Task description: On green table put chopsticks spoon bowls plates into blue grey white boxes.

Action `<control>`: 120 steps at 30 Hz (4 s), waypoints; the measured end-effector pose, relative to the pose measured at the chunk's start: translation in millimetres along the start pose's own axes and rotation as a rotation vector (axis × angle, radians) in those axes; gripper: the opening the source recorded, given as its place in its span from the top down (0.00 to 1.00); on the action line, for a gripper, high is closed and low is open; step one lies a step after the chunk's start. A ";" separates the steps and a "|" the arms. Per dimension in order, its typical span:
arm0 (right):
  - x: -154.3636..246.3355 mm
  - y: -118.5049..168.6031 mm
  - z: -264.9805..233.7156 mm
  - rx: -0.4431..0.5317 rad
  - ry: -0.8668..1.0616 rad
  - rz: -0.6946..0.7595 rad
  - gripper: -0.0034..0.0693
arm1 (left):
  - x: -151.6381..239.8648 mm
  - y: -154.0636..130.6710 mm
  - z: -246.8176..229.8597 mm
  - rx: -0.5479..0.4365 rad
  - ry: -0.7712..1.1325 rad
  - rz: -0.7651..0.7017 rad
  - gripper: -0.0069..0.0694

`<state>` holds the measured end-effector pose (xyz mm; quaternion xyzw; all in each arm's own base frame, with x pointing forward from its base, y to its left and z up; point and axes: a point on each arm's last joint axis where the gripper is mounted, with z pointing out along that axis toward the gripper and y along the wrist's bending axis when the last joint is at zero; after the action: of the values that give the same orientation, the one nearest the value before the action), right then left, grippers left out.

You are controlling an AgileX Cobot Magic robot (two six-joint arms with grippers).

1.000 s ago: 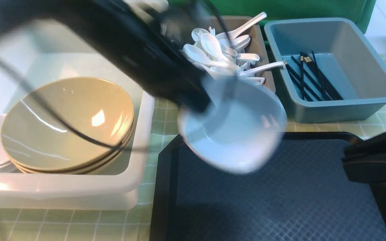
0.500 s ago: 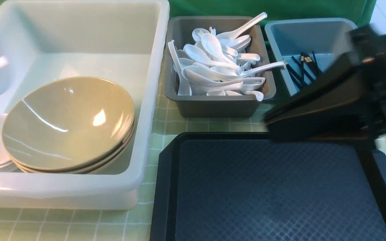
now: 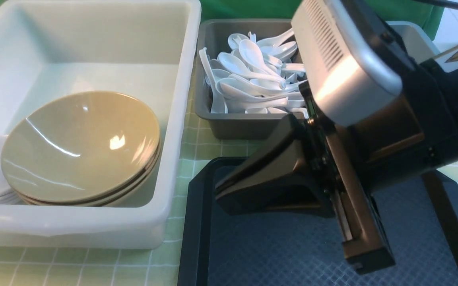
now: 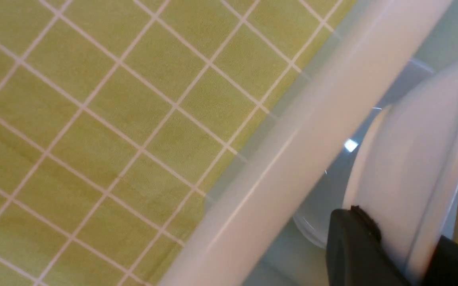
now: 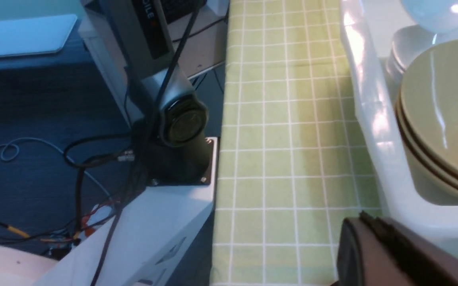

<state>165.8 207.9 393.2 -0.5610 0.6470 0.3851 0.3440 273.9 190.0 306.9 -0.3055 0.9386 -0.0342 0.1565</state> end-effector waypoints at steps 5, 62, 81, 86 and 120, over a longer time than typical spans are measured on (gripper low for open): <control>-0.3 -0.3 0.0 0.004 -0.003 0.000 0.92 | -5.4 -19.8 32.6 -0.002 0.067 0.121 0.89; 86.6 31.7 -133.7 0.920 -0.080 0.404 0.89 | 209.1 -141.7 -138.2 0.428 -0.192 0.794 0.91; 196.7 97.7 -105.2 0.972 -0.293 0.362 0.92 | 308.0 -54.8 -83.3 0.714 -0.497 0.717 0.91; 197.1 97.5 -104.8 0.971 -0.293 0.364 0.92 | 306.8 -55.6 -84.5 0.722 -0.516 0.712 0.91; 197.3 97.6 -104.7 0.969 -0.290 0.366 0.89 | 316.3 -9.5 49.6 0.371 -0.924 0.570 0.91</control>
<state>41.3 31.6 279.9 -0.1570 0.7835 0.1697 0.5767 53.1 -0.9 175.0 0.0088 0.7964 -0.0176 0.6044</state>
